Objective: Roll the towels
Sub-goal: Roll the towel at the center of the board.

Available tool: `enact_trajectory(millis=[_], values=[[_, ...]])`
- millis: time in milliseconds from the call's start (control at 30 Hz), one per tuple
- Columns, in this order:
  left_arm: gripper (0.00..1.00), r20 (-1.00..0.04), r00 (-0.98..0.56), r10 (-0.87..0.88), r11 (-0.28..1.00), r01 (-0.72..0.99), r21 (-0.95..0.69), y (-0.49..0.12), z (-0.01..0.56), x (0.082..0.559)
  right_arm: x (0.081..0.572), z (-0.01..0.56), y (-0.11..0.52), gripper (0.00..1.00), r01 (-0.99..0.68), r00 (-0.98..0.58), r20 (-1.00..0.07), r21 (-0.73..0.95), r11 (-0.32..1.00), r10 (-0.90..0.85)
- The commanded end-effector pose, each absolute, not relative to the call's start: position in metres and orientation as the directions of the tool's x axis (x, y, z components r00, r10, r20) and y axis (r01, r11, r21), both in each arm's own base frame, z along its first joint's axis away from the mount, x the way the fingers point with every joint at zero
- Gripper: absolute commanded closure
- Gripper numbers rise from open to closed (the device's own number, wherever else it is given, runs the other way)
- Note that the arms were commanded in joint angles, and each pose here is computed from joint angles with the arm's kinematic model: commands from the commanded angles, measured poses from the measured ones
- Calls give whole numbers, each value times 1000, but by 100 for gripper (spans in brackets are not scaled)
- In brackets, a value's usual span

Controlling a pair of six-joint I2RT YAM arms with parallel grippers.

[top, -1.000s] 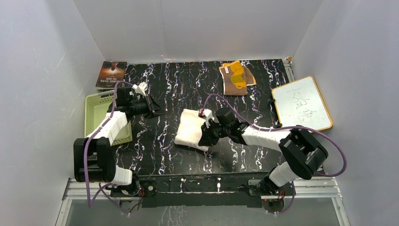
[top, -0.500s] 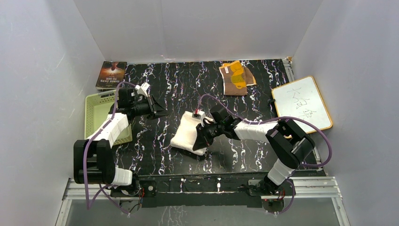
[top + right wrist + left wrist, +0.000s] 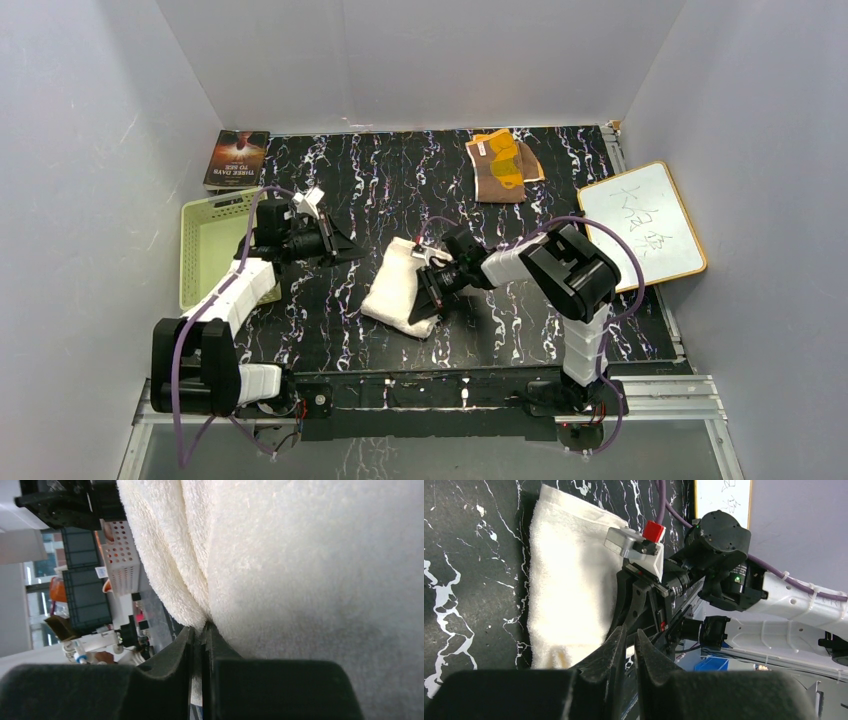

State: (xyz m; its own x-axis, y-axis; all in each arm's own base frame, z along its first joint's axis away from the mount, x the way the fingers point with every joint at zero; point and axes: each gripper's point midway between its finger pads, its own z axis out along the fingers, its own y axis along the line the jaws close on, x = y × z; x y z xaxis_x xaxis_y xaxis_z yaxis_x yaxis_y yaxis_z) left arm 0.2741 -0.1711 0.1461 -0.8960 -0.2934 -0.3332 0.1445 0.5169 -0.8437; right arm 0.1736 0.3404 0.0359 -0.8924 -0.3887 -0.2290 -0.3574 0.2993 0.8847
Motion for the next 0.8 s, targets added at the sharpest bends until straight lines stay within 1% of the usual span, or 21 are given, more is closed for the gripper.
enact_trajectory(millis=[0,100,233,267,333,367,400,467,667,767], values=[[89,-334,-897,-289,476,168,-863,-178,159,261,182,55,350,100,-282,-925,-195,928,245,-328],[90,-342,-898,-278,473,182,-862,-181,160,257,184,54,350,100,-252,-939,-170,931,264,-298],[90,-332,-913,-237,475,189,-860,-187,150,257,184,34,346,100,-196,-954,-102,925,327,-284],[91,-333,-917,-220,475,198,-858,-189,148,257,183,28,345,100,-180,-956,-82,922,342,-282],[100,-335,-928,-164,487,219,-846,-197,142,257,180,20,343,100,-156,-957,-51,919,362,-284],[100,-345,-931,-118,500,245,-831,-201,140,256,179,18,342,100,-153,-957,-45,917,368,-286],[100,-323,-944,-68,520,243,-819,-205,130,254,179,16,341,100,-152,-957,-43,916,372,-286],[100,-317,-948,11,533,274,-801,-209,120,252,178,15,340,100,-158,-956,-47,914,374,-289],[100,-324,-932,164,469,362,-806,-218,107,245,177,14,340,100,-170,-949,-51,913,371,-310],[100,-273,-929,248,452,360,-816,-220,97,233,177,12,340,100,-171,-947,-48,913,370,-319]])
